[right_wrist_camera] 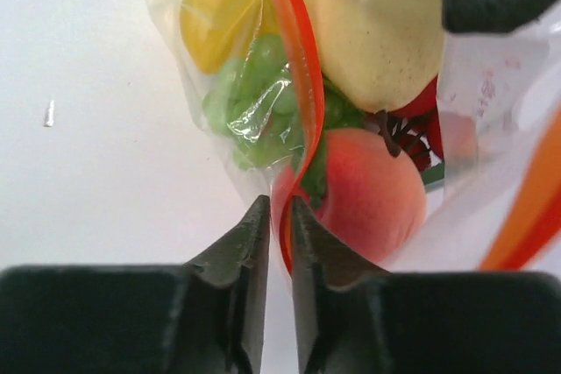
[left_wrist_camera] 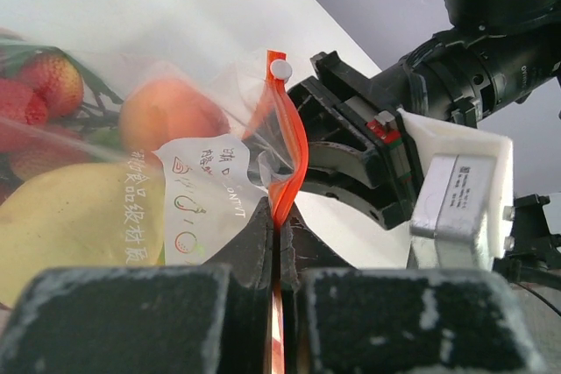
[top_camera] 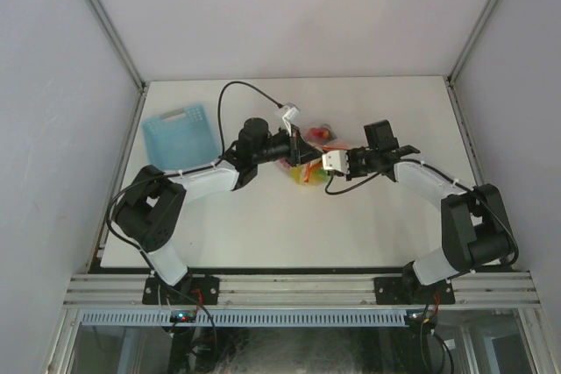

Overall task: Open the zip-top bag and remove the fake food
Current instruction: Open the zipper of the food storage bag at the center of the board, then pick up the fake fruit from the zipper food storage bag.

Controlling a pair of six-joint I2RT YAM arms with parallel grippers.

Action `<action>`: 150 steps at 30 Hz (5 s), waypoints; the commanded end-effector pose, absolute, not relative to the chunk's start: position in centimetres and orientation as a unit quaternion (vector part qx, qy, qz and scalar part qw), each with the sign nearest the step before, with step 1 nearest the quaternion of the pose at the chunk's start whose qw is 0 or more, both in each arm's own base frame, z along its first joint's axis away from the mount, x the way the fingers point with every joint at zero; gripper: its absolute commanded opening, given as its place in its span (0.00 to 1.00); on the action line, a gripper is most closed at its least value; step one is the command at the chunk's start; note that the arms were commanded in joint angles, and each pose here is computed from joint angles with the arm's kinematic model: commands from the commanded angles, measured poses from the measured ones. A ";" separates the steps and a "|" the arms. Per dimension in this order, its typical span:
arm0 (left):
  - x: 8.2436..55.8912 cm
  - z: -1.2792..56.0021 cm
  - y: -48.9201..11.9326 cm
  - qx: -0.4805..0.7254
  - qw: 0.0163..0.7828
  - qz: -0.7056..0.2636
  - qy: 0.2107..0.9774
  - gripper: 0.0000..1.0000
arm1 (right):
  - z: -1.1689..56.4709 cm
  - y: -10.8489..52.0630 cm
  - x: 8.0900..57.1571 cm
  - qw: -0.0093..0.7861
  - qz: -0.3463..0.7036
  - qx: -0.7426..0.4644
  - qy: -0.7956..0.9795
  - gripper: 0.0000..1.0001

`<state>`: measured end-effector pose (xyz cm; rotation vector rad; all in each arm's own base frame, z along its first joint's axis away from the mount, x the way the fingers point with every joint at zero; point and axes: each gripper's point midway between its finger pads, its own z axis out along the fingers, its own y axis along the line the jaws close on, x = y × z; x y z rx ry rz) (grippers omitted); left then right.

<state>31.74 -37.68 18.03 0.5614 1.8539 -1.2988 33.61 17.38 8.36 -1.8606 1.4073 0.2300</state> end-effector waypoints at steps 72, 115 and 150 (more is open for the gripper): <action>26.7 23.7 -40.0 0.207 0.382 -0.636 0.638 0.00 | 8.6 18.5 28.7 0.418 0.195 -0.640 0.614 0.13; 27.3 14.1 -38.8 0.258 0.356 -0.503 0.744 0.00 | 11.8 16.2 20.3 0.456 0.202 -0.780 0.379 0.48; 27.1 14.8 -39.4 0.258 0.353 -0.521 0.733 0.00 | 1.8 18.6 25.4 0.343 0.091 -0.878 0.320 0.43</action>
